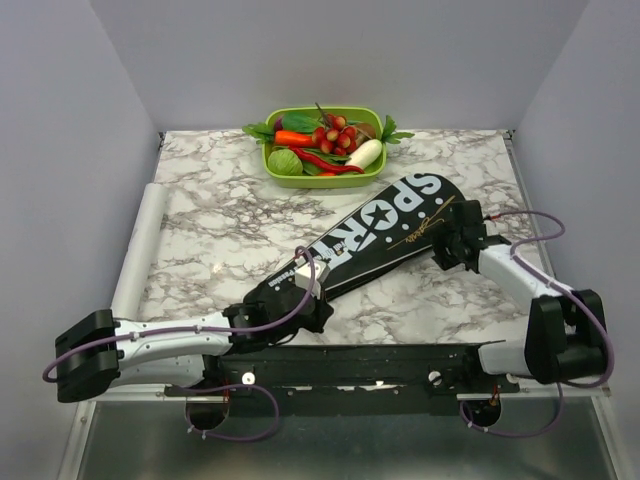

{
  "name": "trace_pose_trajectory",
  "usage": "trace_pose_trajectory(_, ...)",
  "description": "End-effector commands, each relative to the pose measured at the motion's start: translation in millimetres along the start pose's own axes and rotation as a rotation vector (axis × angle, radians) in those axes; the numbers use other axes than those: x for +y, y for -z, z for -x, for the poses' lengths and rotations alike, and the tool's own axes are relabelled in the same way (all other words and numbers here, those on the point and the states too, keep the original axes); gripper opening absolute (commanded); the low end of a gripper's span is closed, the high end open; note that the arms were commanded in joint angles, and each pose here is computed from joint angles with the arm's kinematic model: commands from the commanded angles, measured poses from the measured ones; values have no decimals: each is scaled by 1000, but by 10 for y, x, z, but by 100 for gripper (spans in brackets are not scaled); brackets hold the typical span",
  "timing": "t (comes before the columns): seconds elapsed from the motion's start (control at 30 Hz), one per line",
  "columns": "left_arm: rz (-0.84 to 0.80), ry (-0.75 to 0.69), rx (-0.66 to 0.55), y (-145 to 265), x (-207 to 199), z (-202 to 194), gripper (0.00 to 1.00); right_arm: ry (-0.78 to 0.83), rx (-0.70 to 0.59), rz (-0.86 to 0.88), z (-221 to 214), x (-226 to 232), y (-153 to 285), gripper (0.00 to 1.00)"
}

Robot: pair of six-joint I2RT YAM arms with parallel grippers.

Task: Pack up the badminton gear

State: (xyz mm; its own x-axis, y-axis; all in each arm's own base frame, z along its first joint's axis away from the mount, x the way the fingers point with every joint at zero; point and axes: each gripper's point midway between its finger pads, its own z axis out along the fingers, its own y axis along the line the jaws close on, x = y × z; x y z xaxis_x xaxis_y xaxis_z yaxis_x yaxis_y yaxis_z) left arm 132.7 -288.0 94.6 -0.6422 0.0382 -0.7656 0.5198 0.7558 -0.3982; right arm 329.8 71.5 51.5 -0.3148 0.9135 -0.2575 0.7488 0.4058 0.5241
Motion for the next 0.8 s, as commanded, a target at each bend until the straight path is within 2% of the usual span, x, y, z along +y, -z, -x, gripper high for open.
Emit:
trace_pose_trajectory(0.0,71,6,-55,-11,199,224,13,259,-89,-66,220,-273,320,69)
trace_pose_trajectory(0.1,69,27,-31,-58,335,181,13,406,-145,-119,389,-390,404,69)
trace_pose_trajectory(0.23,121,75,-19,-165,676,169,12,556,-115,-196,456,-469,416,68)
trace_pose_trajectory(0.43,156,95,45,-449,922,75,11,572,-111,-185,481,-423,412,68)
trace_pose_trajectory(0.57,233,129,108,-697,1249,-37,8,584,-119,-196,543,-379,425,68)
trace_pose_trajectory(0.77,279,244,83,-836,1652,48,5,568,-128,-221,687,-303,314,65)
